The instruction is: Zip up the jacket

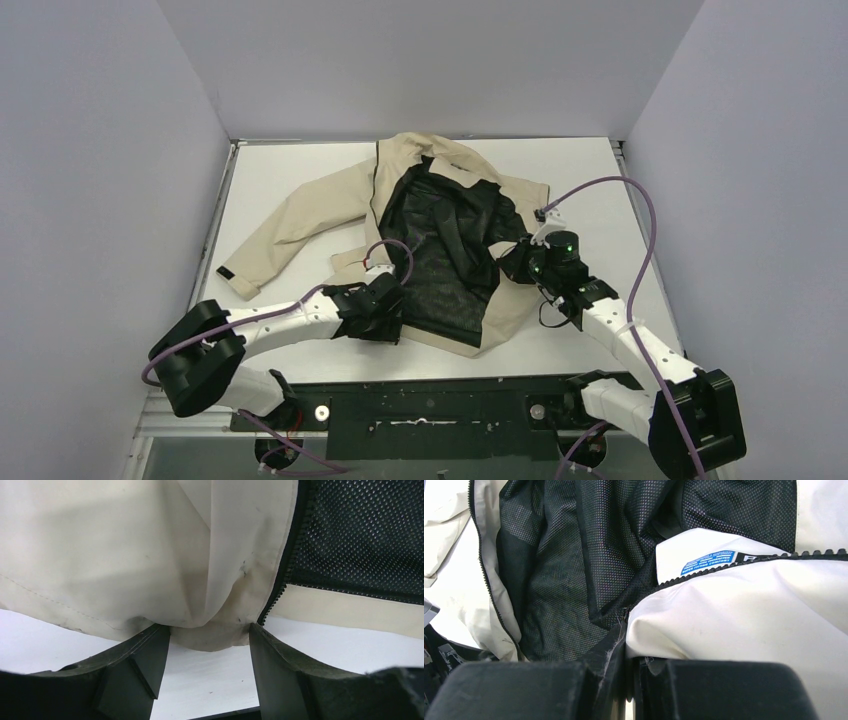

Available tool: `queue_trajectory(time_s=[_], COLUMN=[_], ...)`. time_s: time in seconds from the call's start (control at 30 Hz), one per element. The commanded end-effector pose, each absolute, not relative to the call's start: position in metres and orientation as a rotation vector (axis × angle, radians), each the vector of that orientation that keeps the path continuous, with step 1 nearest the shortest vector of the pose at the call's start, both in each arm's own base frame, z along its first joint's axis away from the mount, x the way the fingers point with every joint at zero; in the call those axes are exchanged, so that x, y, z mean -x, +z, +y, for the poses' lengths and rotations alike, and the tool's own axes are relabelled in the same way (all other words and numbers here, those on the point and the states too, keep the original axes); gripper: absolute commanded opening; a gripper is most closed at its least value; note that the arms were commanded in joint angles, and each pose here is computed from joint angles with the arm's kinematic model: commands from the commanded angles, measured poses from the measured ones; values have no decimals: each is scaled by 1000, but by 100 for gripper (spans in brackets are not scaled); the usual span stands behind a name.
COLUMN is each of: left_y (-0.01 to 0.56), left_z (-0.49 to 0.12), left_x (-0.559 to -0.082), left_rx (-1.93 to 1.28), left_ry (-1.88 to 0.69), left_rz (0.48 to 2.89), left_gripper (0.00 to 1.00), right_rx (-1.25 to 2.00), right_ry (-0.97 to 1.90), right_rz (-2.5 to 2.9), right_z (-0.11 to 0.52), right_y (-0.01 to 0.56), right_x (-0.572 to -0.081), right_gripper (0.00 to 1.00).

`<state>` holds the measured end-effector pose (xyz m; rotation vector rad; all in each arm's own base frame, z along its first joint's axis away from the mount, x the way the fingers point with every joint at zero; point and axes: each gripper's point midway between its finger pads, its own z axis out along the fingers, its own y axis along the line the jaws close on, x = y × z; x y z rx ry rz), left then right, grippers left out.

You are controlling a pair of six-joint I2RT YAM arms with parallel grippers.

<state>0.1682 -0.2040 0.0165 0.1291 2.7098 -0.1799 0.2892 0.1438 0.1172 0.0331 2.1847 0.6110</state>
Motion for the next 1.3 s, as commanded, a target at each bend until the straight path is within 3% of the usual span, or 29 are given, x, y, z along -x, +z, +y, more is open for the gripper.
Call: queue_trajectory(time_s=[0.0, 0.13, 0.37, 0.67, 0.93, 1.27], left_y=[16, 9, -10, -14, 25, 109], left_z=[-210, -204, -198, -194, -212, -250], left_x=[-176, -174, -161, -154, -169, -185], left_rx=[-131, -133, -146, -147, -84, -43], left_ry=[-188, -153, -143, -158, -331, -786], left_rz=[2672, 2683, 2738, 2753, 2631, 2282], left_gripper=[58, 54, 38, 0, 0, 0], right_rx=[-22, -25, -28, -27, 36, 266], right_ry=[608, 612, 610, 620, 719, 1029], right_rz=[2127, 2126, 2131, 2132, 2076, 1836], right_z=[144, 145, 145, 148, 165, 210], right_y=[129, 129, 128, 127, 143, 189], right_x=[-293, -293, -291, -292, -284, -254], right_gripper=[0, 0, 0, 0, 0, 0])
